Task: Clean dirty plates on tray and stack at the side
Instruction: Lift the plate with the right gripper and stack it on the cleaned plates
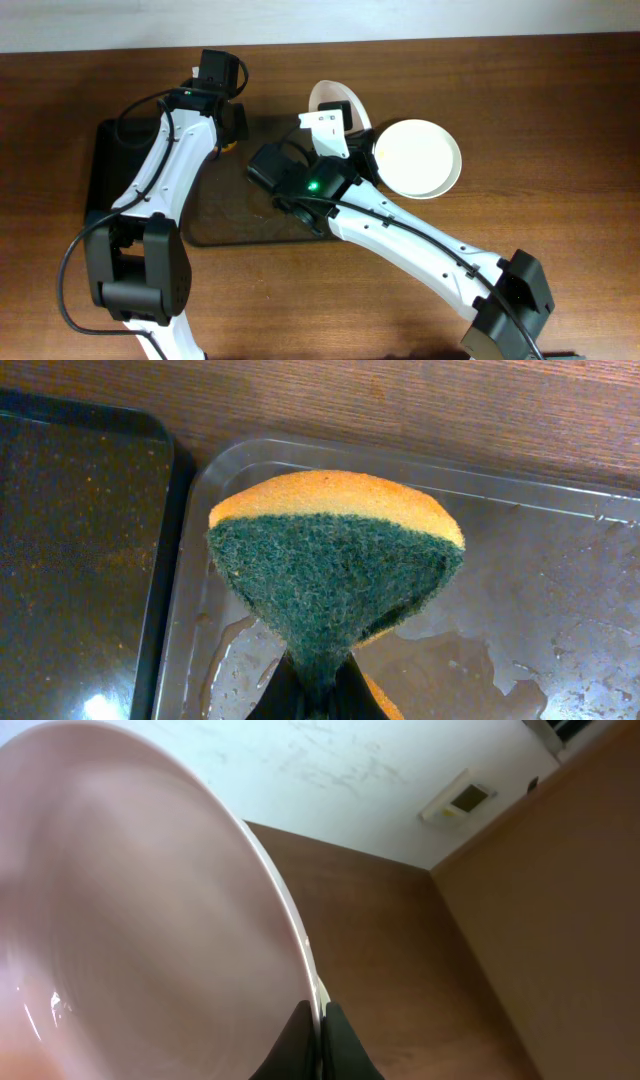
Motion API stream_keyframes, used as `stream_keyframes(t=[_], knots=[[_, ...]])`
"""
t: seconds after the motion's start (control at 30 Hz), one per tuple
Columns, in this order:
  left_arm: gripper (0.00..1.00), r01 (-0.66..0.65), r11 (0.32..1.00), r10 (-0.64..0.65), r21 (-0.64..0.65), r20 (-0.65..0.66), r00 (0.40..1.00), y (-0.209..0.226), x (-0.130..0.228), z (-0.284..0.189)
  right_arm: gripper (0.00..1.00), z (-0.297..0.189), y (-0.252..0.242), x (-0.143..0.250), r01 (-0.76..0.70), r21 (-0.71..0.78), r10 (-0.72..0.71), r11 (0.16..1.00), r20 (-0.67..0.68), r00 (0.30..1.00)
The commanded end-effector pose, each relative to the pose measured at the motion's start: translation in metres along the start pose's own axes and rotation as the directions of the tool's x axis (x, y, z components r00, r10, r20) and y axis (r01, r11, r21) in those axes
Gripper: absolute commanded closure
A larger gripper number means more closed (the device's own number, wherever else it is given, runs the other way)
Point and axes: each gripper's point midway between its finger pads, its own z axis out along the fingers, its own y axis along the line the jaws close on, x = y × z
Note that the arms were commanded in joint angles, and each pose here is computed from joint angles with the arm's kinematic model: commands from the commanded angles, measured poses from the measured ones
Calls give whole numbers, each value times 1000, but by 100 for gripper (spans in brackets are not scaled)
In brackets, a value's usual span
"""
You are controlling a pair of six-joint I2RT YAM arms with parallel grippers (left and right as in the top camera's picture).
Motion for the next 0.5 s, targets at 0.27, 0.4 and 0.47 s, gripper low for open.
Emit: stream_keyframes(t=[0.27,0.4,0.47], knots=[[100,28,1000,-28,3,31,999,3,-8,3,96,3,35,53,-195,-197,116,961,-353,928],[99,28,1000,-28,3,31,999,3,-8,3,96,26,45,80,-306,-298,67,904,-609,790],[99,28,1000,-28,3,32,999,3,-8,3,96,35,49,82,-347,-363,25,865,-659,752]])
